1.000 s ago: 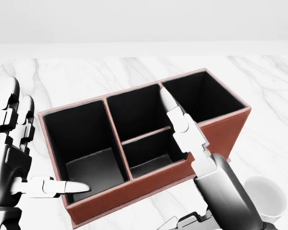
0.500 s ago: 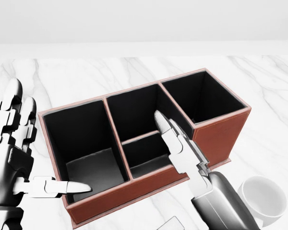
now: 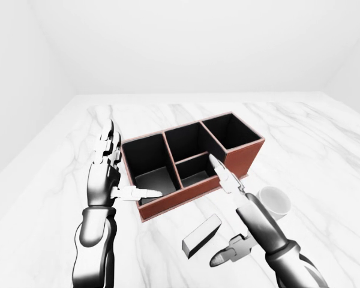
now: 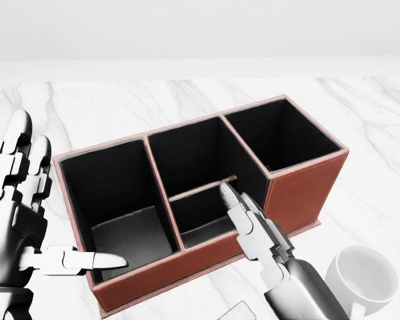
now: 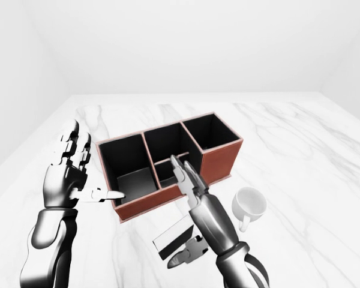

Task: Pick up the book and place it in the front compartment of the caddy.

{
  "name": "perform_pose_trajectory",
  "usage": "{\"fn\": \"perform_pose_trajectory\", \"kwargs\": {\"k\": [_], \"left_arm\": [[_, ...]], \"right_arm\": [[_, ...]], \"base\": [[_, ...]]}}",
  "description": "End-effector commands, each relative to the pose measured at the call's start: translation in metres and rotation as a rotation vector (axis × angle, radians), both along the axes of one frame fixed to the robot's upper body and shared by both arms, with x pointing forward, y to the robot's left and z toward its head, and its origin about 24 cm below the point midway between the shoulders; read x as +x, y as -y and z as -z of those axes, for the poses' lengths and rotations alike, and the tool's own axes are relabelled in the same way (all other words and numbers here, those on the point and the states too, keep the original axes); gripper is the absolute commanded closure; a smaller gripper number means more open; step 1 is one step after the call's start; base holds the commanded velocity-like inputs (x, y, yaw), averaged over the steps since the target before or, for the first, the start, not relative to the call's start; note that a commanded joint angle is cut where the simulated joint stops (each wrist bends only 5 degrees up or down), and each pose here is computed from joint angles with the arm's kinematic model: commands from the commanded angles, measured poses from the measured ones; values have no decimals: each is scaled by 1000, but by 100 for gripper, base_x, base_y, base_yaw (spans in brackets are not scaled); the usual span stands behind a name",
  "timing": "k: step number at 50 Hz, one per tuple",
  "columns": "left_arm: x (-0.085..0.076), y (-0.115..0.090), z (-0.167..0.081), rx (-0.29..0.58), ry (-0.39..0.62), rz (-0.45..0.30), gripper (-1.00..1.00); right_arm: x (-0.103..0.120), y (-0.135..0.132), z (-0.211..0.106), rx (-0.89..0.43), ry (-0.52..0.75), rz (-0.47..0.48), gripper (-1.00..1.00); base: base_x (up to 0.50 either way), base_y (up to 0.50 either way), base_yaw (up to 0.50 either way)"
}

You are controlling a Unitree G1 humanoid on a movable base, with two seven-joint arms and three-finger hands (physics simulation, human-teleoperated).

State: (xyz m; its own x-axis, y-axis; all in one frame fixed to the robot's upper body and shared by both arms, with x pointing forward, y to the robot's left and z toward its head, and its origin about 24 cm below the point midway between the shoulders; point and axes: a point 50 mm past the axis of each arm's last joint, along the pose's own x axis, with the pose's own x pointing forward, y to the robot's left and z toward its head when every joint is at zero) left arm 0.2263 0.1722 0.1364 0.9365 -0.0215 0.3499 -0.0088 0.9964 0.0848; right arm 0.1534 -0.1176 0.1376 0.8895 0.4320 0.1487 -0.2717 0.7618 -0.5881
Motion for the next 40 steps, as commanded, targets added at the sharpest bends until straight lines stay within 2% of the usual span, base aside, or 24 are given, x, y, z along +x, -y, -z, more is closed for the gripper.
{"fn": "perform_pose_trajectory", "kwargs": {"k": [1, 40], "left_arm": [[0, 0, 1, 0, -3, 0, -100], [0, 1, 1, 0, -5, 3, -100]], "right_arm": [[-2, 3, 8, -29, -36, 30, -100], [-15, -5, 21, -123, 16, 6, -100]], "base": [[0, 0, 0], [0, 0, 0]]}}
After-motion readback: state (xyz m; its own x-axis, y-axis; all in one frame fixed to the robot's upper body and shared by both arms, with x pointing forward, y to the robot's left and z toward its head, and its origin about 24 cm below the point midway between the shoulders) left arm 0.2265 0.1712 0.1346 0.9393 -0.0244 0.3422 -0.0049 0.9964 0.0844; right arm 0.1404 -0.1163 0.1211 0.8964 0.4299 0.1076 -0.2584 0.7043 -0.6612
